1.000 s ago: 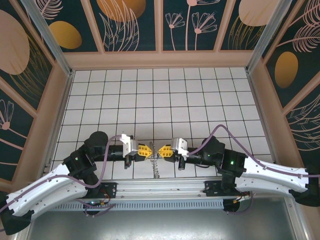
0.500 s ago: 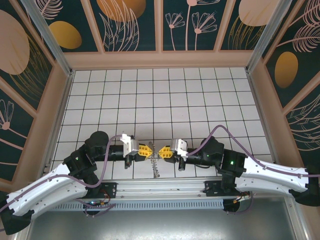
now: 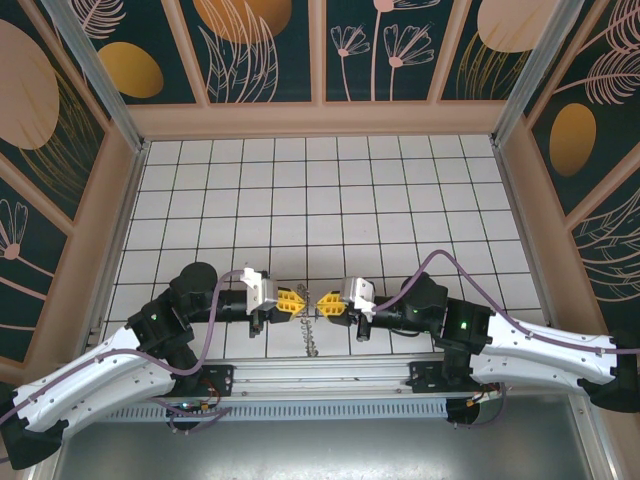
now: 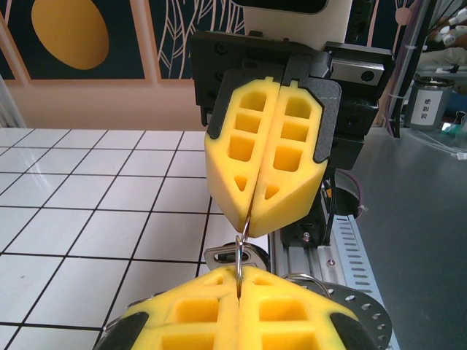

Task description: Put the keys on the keyring

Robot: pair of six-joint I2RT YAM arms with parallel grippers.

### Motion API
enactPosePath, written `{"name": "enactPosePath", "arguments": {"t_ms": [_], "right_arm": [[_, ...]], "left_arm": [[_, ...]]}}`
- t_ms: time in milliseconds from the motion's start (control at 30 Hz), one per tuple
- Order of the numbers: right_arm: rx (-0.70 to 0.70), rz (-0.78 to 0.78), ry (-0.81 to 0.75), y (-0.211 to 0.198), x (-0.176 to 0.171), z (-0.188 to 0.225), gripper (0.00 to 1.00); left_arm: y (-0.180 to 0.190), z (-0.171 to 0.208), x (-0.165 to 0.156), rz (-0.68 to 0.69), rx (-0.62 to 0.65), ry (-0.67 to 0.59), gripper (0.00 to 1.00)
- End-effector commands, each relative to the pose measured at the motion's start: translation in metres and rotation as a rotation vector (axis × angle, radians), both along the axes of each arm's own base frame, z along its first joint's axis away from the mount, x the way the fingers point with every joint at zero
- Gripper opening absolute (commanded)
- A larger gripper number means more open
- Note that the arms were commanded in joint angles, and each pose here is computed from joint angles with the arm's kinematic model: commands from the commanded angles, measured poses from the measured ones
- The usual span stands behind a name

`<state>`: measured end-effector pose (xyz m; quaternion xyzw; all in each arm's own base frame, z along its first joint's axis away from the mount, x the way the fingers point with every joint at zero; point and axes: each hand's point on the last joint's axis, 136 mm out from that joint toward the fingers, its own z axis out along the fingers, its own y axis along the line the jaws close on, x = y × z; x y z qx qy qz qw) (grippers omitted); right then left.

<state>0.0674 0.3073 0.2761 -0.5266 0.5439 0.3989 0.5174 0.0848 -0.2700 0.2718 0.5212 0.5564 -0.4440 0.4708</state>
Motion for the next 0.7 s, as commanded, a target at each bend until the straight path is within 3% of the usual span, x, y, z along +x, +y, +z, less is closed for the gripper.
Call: {"name": "enactPosePath", "arguments": {"t_ms": [0, 667], "right_arm": [[0.041, -0.008, -0.013, 0.0012, 0.0007, 0.0186, 0.00], [0.043, -0.020, -0.018, 0.0029, 0.0042, 0.0188, 0.00]], "left_arm": [[-0.0003, 0.0247, -0.0043, -0.022, -0.056, -0.045, 0.00], [-0.0016, 0.0222, -0.0029, -0.021, -0.045, -0.039, 0.00]]}}
